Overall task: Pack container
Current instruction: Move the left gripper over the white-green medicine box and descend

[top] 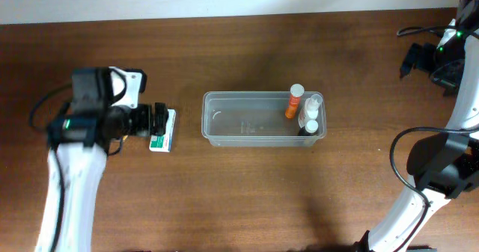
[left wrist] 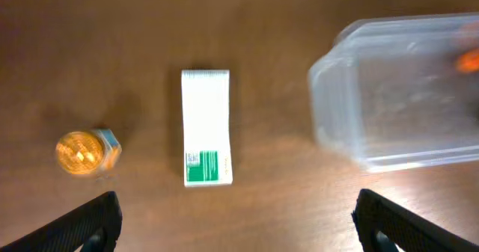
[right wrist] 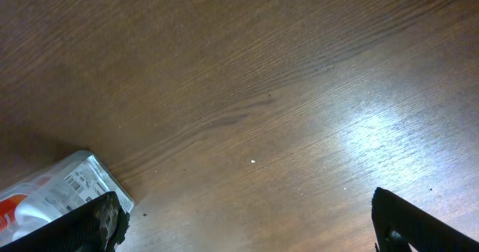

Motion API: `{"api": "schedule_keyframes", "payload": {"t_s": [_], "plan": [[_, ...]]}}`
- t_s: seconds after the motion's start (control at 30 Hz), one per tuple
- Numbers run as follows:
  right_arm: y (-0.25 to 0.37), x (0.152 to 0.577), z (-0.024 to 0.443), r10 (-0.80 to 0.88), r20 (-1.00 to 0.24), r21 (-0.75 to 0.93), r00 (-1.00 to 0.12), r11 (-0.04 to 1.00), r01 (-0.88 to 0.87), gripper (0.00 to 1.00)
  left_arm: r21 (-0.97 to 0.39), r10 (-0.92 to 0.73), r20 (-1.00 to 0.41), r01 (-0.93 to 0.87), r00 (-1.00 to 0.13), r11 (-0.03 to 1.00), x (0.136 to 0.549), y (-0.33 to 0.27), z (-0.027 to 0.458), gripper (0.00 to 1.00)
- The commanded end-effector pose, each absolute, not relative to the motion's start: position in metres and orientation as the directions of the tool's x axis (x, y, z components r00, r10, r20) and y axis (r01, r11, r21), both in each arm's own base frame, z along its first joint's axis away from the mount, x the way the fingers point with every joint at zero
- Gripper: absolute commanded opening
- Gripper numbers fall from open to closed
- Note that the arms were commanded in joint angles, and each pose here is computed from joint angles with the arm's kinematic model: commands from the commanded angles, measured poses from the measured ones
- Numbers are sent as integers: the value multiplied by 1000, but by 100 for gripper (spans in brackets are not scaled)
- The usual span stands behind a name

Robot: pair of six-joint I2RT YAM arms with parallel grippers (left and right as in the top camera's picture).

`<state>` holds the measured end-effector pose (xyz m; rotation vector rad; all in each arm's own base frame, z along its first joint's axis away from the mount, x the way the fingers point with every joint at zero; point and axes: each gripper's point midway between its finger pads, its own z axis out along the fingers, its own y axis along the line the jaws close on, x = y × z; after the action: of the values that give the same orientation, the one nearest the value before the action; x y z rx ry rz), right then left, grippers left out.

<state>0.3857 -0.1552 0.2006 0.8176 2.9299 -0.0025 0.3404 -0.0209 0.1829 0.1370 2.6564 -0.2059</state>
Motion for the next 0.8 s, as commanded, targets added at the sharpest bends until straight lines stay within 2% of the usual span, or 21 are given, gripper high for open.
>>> {"api": "schedule_keyframes", "payload": {"t_s": [0.0, 0.23, 0.5, 0.77], "plan": [[-154, 384, 205, 523, -104, 33, -846, 852, 523, 98, -122, 30, -371, 81, -928, 989, 354, -14, 153, 99], [-154, 384, 205, 523, -104, 33, -846, 852, 523, 98, -171, 30, -243, 73, -970, 983, 359, -21, 105, 99], [-154, 384, 205, 523, -104, 33, -846, 852, 523, 98, -85, 32, -253, 55, -967, 995, 370, -5, 95, 99], [-154, 384, 205, 523, -104, 33, -846, 852, 523, 98, -93, 38, -219, 60, -975, 994, 372, -6, 78, 99]]}}
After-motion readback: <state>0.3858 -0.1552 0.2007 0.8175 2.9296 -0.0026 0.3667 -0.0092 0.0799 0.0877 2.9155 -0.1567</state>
